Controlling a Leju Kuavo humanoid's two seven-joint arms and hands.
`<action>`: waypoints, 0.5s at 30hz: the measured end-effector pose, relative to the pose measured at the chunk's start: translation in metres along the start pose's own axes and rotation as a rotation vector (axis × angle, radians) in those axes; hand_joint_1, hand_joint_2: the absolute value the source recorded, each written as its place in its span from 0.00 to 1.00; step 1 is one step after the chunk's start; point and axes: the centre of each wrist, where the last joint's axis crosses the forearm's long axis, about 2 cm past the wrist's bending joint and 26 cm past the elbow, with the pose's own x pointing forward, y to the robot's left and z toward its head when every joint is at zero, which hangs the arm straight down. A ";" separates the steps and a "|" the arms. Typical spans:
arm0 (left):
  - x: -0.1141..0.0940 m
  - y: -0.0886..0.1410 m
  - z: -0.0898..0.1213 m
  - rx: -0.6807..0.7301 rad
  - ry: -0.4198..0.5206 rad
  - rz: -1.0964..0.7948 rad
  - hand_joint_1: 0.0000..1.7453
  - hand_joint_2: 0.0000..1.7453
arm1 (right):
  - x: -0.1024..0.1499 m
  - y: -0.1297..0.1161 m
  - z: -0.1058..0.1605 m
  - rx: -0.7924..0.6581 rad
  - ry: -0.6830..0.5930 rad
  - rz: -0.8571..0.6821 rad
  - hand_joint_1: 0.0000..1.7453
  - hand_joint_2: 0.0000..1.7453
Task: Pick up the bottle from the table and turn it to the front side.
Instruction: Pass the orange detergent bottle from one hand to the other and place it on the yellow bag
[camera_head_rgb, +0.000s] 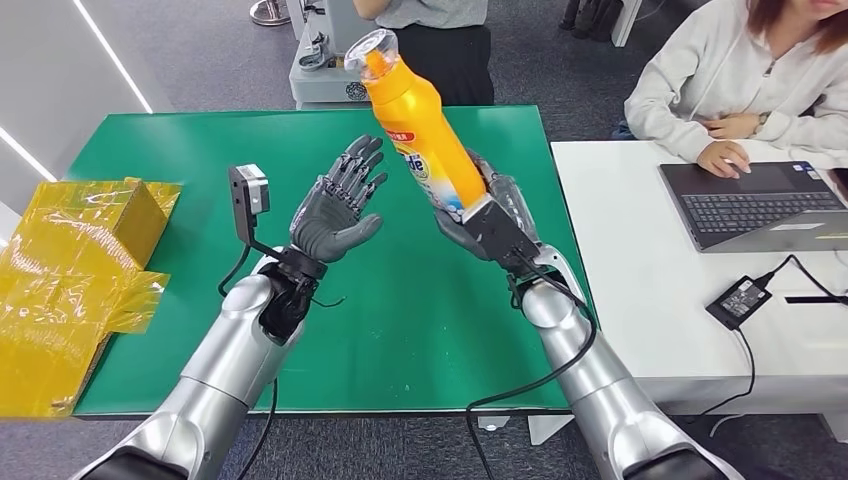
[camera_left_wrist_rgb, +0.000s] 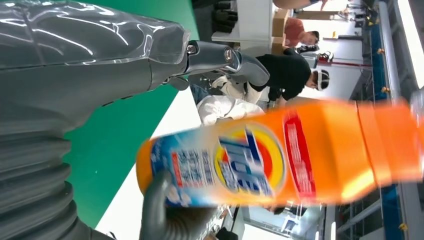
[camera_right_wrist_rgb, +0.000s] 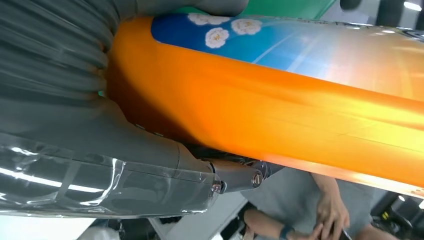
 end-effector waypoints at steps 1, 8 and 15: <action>0.001 -0.002 -0.001 -0.007 -0.007 -0.011 0.00 1.00 | -0.001 0.003 -0.003 0.006 0.007 -0.009 1.00 1.00; 0.005 -0.006 -0.005 -0.025 -0.027 -0.046 0.00 1.00 | -0.003 0.016 -0.014 0.028 0.032 -0.041 1.00 1.00; 0.006 -0.007 -0.007 -0.029 -0.047 -0.080 0.00 1.00 | -0.005 0.024 -0.019 0.048 0.049 -0.047 1.00 1.00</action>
